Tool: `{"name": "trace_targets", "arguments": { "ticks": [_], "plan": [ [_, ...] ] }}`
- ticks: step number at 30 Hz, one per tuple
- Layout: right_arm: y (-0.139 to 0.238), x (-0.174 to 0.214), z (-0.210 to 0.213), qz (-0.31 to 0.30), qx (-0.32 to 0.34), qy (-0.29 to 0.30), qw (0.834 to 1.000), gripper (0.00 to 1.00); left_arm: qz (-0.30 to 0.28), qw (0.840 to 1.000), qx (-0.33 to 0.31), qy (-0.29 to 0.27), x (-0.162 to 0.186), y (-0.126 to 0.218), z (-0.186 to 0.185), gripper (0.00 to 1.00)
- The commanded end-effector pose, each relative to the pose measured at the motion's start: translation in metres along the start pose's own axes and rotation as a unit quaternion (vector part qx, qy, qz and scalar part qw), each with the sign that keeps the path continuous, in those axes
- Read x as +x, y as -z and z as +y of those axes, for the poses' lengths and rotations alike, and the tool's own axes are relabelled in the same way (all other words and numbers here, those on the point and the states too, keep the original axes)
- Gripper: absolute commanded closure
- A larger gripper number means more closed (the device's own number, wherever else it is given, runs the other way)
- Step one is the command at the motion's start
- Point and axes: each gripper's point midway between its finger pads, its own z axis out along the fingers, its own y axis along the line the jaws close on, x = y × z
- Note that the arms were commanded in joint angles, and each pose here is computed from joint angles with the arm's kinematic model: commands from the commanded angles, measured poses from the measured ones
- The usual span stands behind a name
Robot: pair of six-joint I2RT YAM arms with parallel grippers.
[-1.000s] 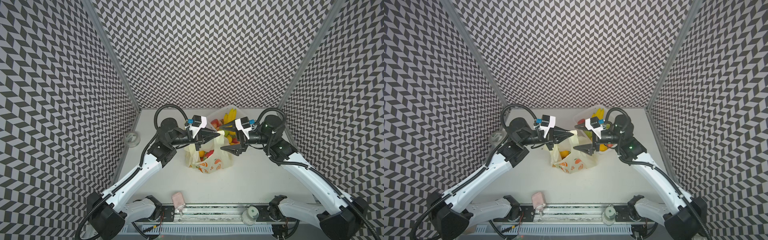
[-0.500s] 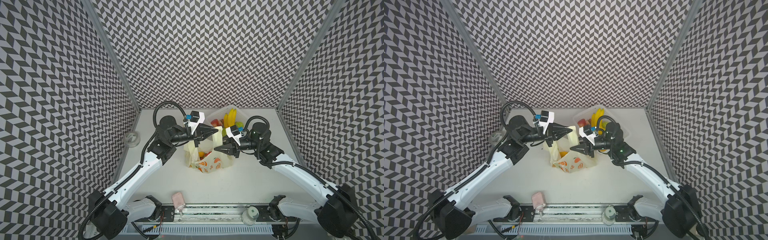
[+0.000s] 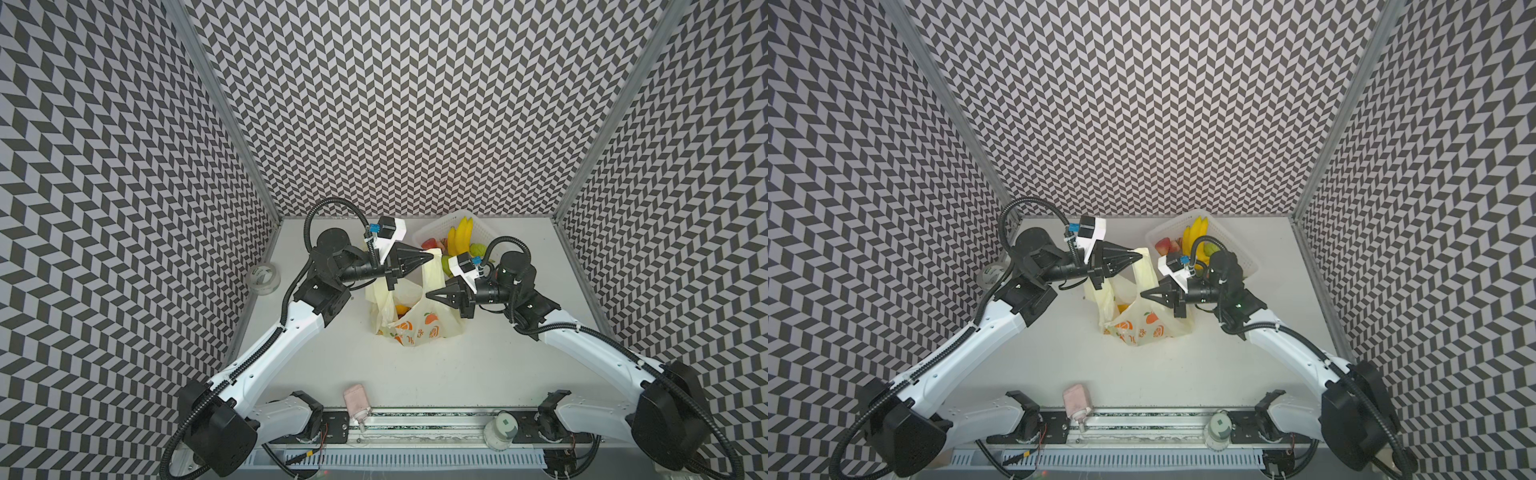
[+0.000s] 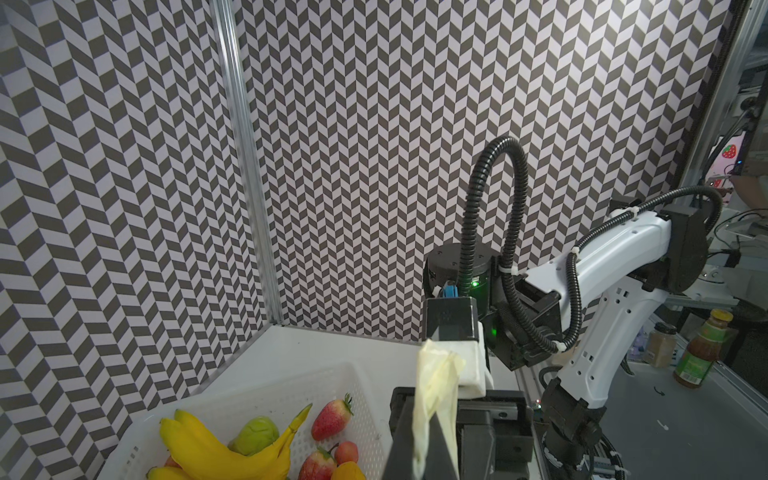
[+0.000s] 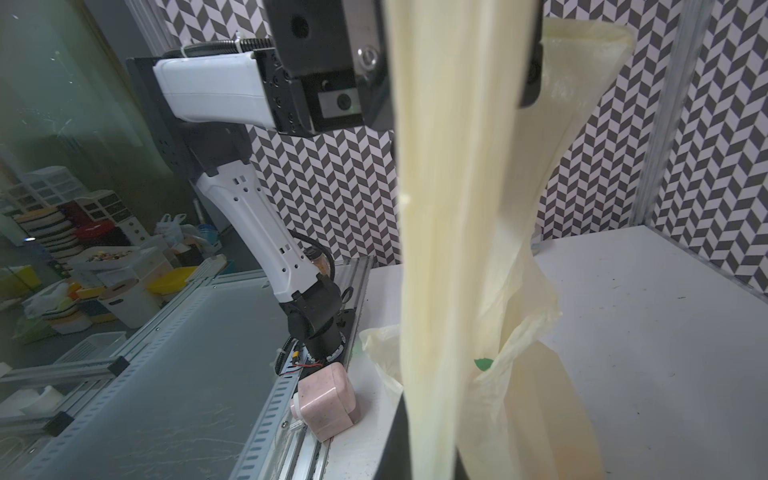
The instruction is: Place the fake fruits into the plastic bag and tie a complex knot
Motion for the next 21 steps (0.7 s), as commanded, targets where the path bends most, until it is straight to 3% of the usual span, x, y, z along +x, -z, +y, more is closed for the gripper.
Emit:
{"name": "trace_targets", "arguments": {
  "ticks": [1,7,11,15,21],
  "plan": [
    [0.0,0.001,-0.008,0.002,0.025,0.0,1.0,1.0,-0.048,0.998,-0.005,-0.05,-0.042,0.013,-0.009,0.84],
    [0.006,-0.007,-0.009,-0.007,0.034,0.012,0.999,1.0,-0.054,0.996,-0.035,-0.058,-0.05,0.043,-0.016,0.5],
    [0.01,-0.011,-0.007,-0.009,0.039,0.023,0.999,1.0,-0.047,0.991,-0.118,-0.043,-0.035,0.076,-0.007,0.34],
    [0.012,-0.015,-0.006,-0.013,0.043,0.031,0.999,1.0,-0.041,0.975,-0.216,-0.017,-0.004,0.107,0.007,0.25],
    [0.014,-0.017,-0.005,-0.015,0.047,0.033,0.998,1.0,-0.043,0.957,-0.288,0.011,0.041,0.133,0.017,0.15]
  ]
}}
